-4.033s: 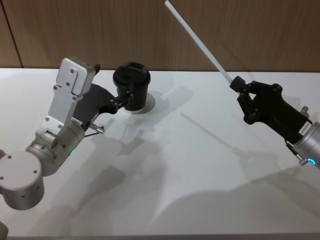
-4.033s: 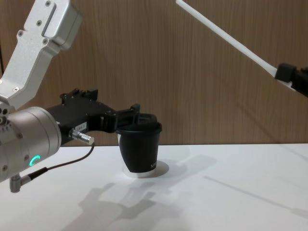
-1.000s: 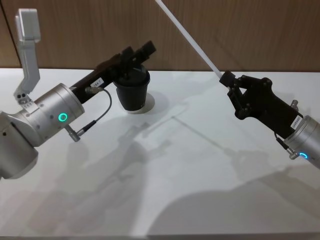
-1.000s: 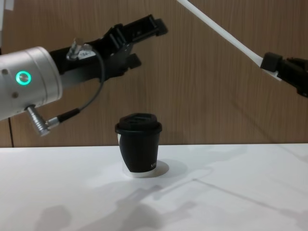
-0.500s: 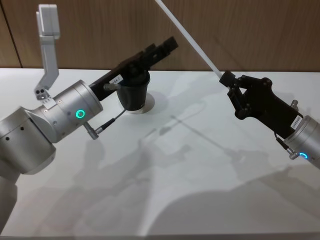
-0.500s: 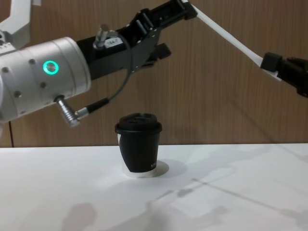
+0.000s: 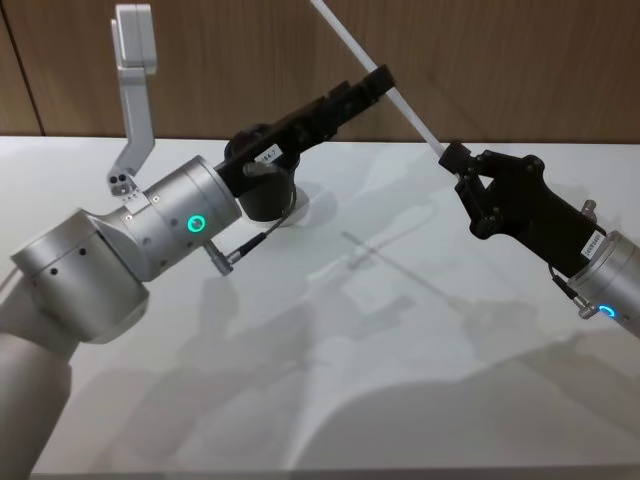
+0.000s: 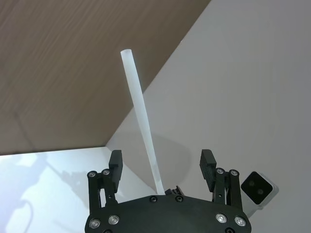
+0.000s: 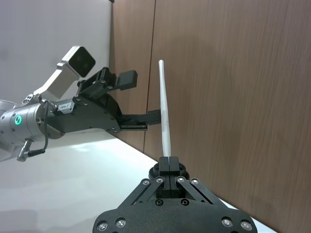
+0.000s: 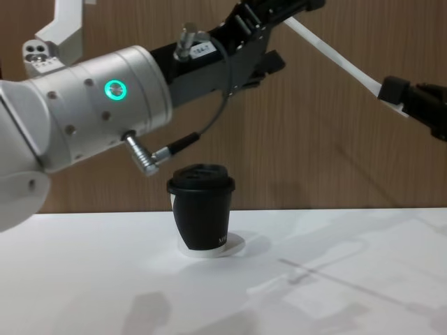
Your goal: Pick up the straw with one hand, pass it to the other hand, and insert it into the cup.
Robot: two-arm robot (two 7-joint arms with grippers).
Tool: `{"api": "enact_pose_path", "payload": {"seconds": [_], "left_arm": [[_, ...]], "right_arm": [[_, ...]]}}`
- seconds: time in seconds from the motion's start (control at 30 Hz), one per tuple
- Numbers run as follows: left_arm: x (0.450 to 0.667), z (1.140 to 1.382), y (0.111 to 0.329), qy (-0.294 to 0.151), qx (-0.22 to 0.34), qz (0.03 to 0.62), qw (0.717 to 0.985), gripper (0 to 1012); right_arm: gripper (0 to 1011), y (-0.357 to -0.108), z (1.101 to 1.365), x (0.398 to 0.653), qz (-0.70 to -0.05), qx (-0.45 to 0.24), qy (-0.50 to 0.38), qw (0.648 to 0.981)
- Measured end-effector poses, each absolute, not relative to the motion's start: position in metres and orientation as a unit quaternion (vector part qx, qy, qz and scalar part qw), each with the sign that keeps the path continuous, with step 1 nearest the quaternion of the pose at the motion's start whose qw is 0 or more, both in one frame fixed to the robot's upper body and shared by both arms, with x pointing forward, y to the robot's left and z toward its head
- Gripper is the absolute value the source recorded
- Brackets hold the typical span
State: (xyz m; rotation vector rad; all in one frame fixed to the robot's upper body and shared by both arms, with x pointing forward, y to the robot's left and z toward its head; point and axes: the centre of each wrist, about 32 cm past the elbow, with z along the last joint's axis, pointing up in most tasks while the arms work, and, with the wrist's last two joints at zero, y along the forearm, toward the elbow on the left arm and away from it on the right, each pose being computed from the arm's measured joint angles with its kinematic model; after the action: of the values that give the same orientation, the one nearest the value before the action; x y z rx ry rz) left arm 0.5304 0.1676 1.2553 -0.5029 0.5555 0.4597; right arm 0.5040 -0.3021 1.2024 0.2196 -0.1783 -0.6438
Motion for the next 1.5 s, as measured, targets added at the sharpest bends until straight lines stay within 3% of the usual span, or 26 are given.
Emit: {"api": "enact_pose_path", "payload": {"seconds": [0.53,1.5], "left_arm": [[0.539,1.255,0.15,0.267,-0.256,0.217,0.903,1000],[0.546,1.254,0.137,0.267,-0.256,0.213,0.904,1000]], "right_arm": [[3,-0.302,1.202,0.504,-0.315,0.108,-0.087,0.939],[3,-0.302,1.202,0.504,-0.315,0.108,-0.087,0.939]]}}
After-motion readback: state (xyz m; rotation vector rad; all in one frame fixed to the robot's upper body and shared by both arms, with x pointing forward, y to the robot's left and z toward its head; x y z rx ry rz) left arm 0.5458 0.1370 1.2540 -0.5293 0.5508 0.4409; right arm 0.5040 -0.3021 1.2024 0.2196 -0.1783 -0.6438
